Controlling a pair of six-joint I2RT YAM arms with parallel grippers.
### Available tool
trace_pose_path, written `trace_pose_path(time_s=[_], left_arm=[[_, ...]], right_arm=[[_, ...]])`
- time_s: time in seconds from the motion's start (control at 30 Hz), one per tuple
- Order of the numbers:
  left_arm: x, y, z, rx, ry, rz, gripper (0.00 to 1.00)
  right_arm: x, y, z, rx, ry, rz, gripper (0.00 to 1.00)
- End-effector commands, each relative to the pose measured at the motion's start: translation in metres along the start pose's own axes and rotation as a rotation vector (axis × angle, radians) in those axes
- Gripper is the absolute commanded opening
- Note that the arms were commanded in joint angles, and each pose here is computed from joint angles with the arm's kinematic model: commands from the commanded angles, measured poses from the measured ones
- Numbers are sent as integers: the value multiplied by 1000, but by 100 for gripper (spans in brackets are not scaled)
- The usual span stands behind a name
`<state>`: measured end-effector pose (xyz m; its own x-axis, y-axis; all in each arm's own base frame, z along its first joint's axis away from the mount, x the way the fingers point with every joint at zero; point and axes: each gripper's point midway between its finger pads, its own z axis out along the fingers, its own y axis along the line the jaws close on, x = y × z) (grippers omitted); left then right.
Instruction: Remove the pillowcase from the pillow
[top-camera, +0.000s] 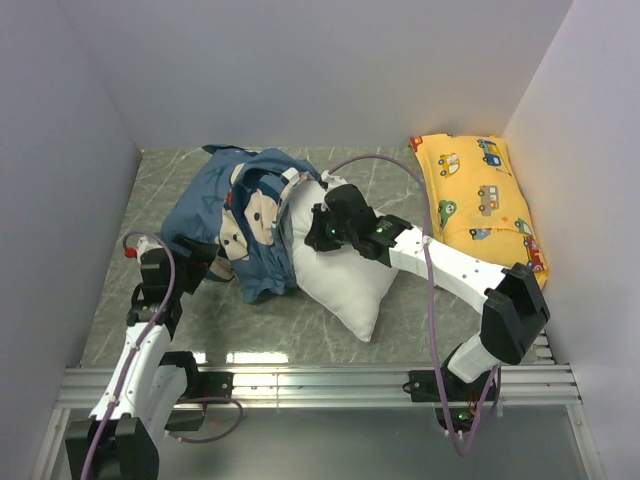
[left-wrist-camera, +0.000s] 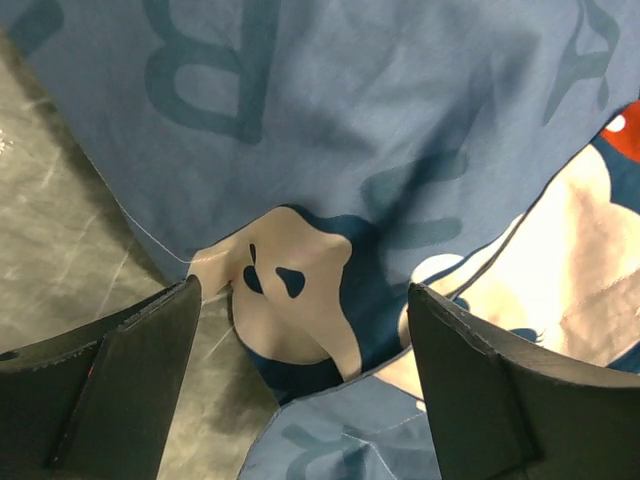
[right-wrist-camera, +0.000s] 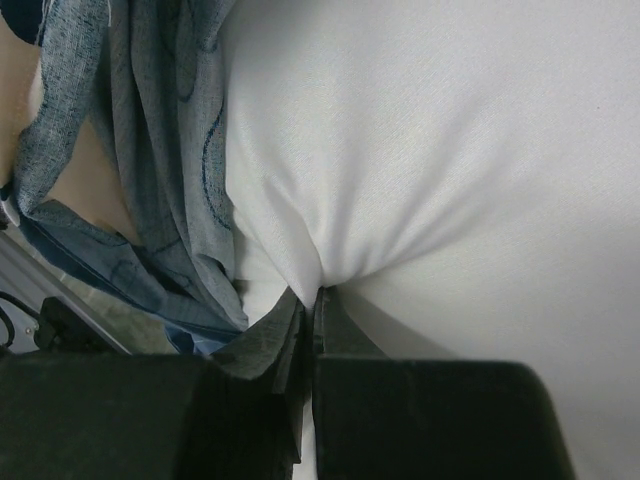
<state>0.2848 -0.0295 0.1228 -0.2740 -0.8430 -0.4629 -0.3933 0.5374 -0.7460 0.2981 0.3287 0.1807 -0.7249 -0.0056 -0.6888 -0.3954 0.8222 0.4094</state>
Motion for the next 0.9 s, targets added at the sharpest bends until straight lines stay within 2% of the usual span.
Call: trace_pose_path(time_s=[0.0, 0.13, 0.3, 0.43, 0.6, 0.7, 0.73, 0.83, 0.87], left_arm=[[-18, -31, 0, 175, -100, -57, 89], [-13, -21, 8, 209, -118, -74, 89], [-24, -44, 1, 344, -176, -85, 92], [-28, -53, -2, 382, -190, -85, 86], [-24, -54, 12, 362, -143, -76, 76], [-24, -59, 16, 361, -123, -75, 61], [-26, -61, 16, 364, -124, -73, 48], [-30, -68, 11, 381, -136, -65, 24], [-31, -67, 9, 373, -140, -60, 21]], right_arm=[[-11, -3, -4, 17, -30, -22, 0], [-9, -4, -4, 19, -28, -26, 0], [-7, -6, -8, 23, -26, -37, 0], [-8, -9, -6, 42, -32, -44, 0], [-9, -7, -6, 49, -34, -55, 0], [-12, -8, -8, 74, -44, -68, 0], [-14, -8, -8, 80, -49, -73, 0], [-15, -9, -10, 108, -55, -99, 0], [-16, -8, -11, 111, -61, -108, 5]])
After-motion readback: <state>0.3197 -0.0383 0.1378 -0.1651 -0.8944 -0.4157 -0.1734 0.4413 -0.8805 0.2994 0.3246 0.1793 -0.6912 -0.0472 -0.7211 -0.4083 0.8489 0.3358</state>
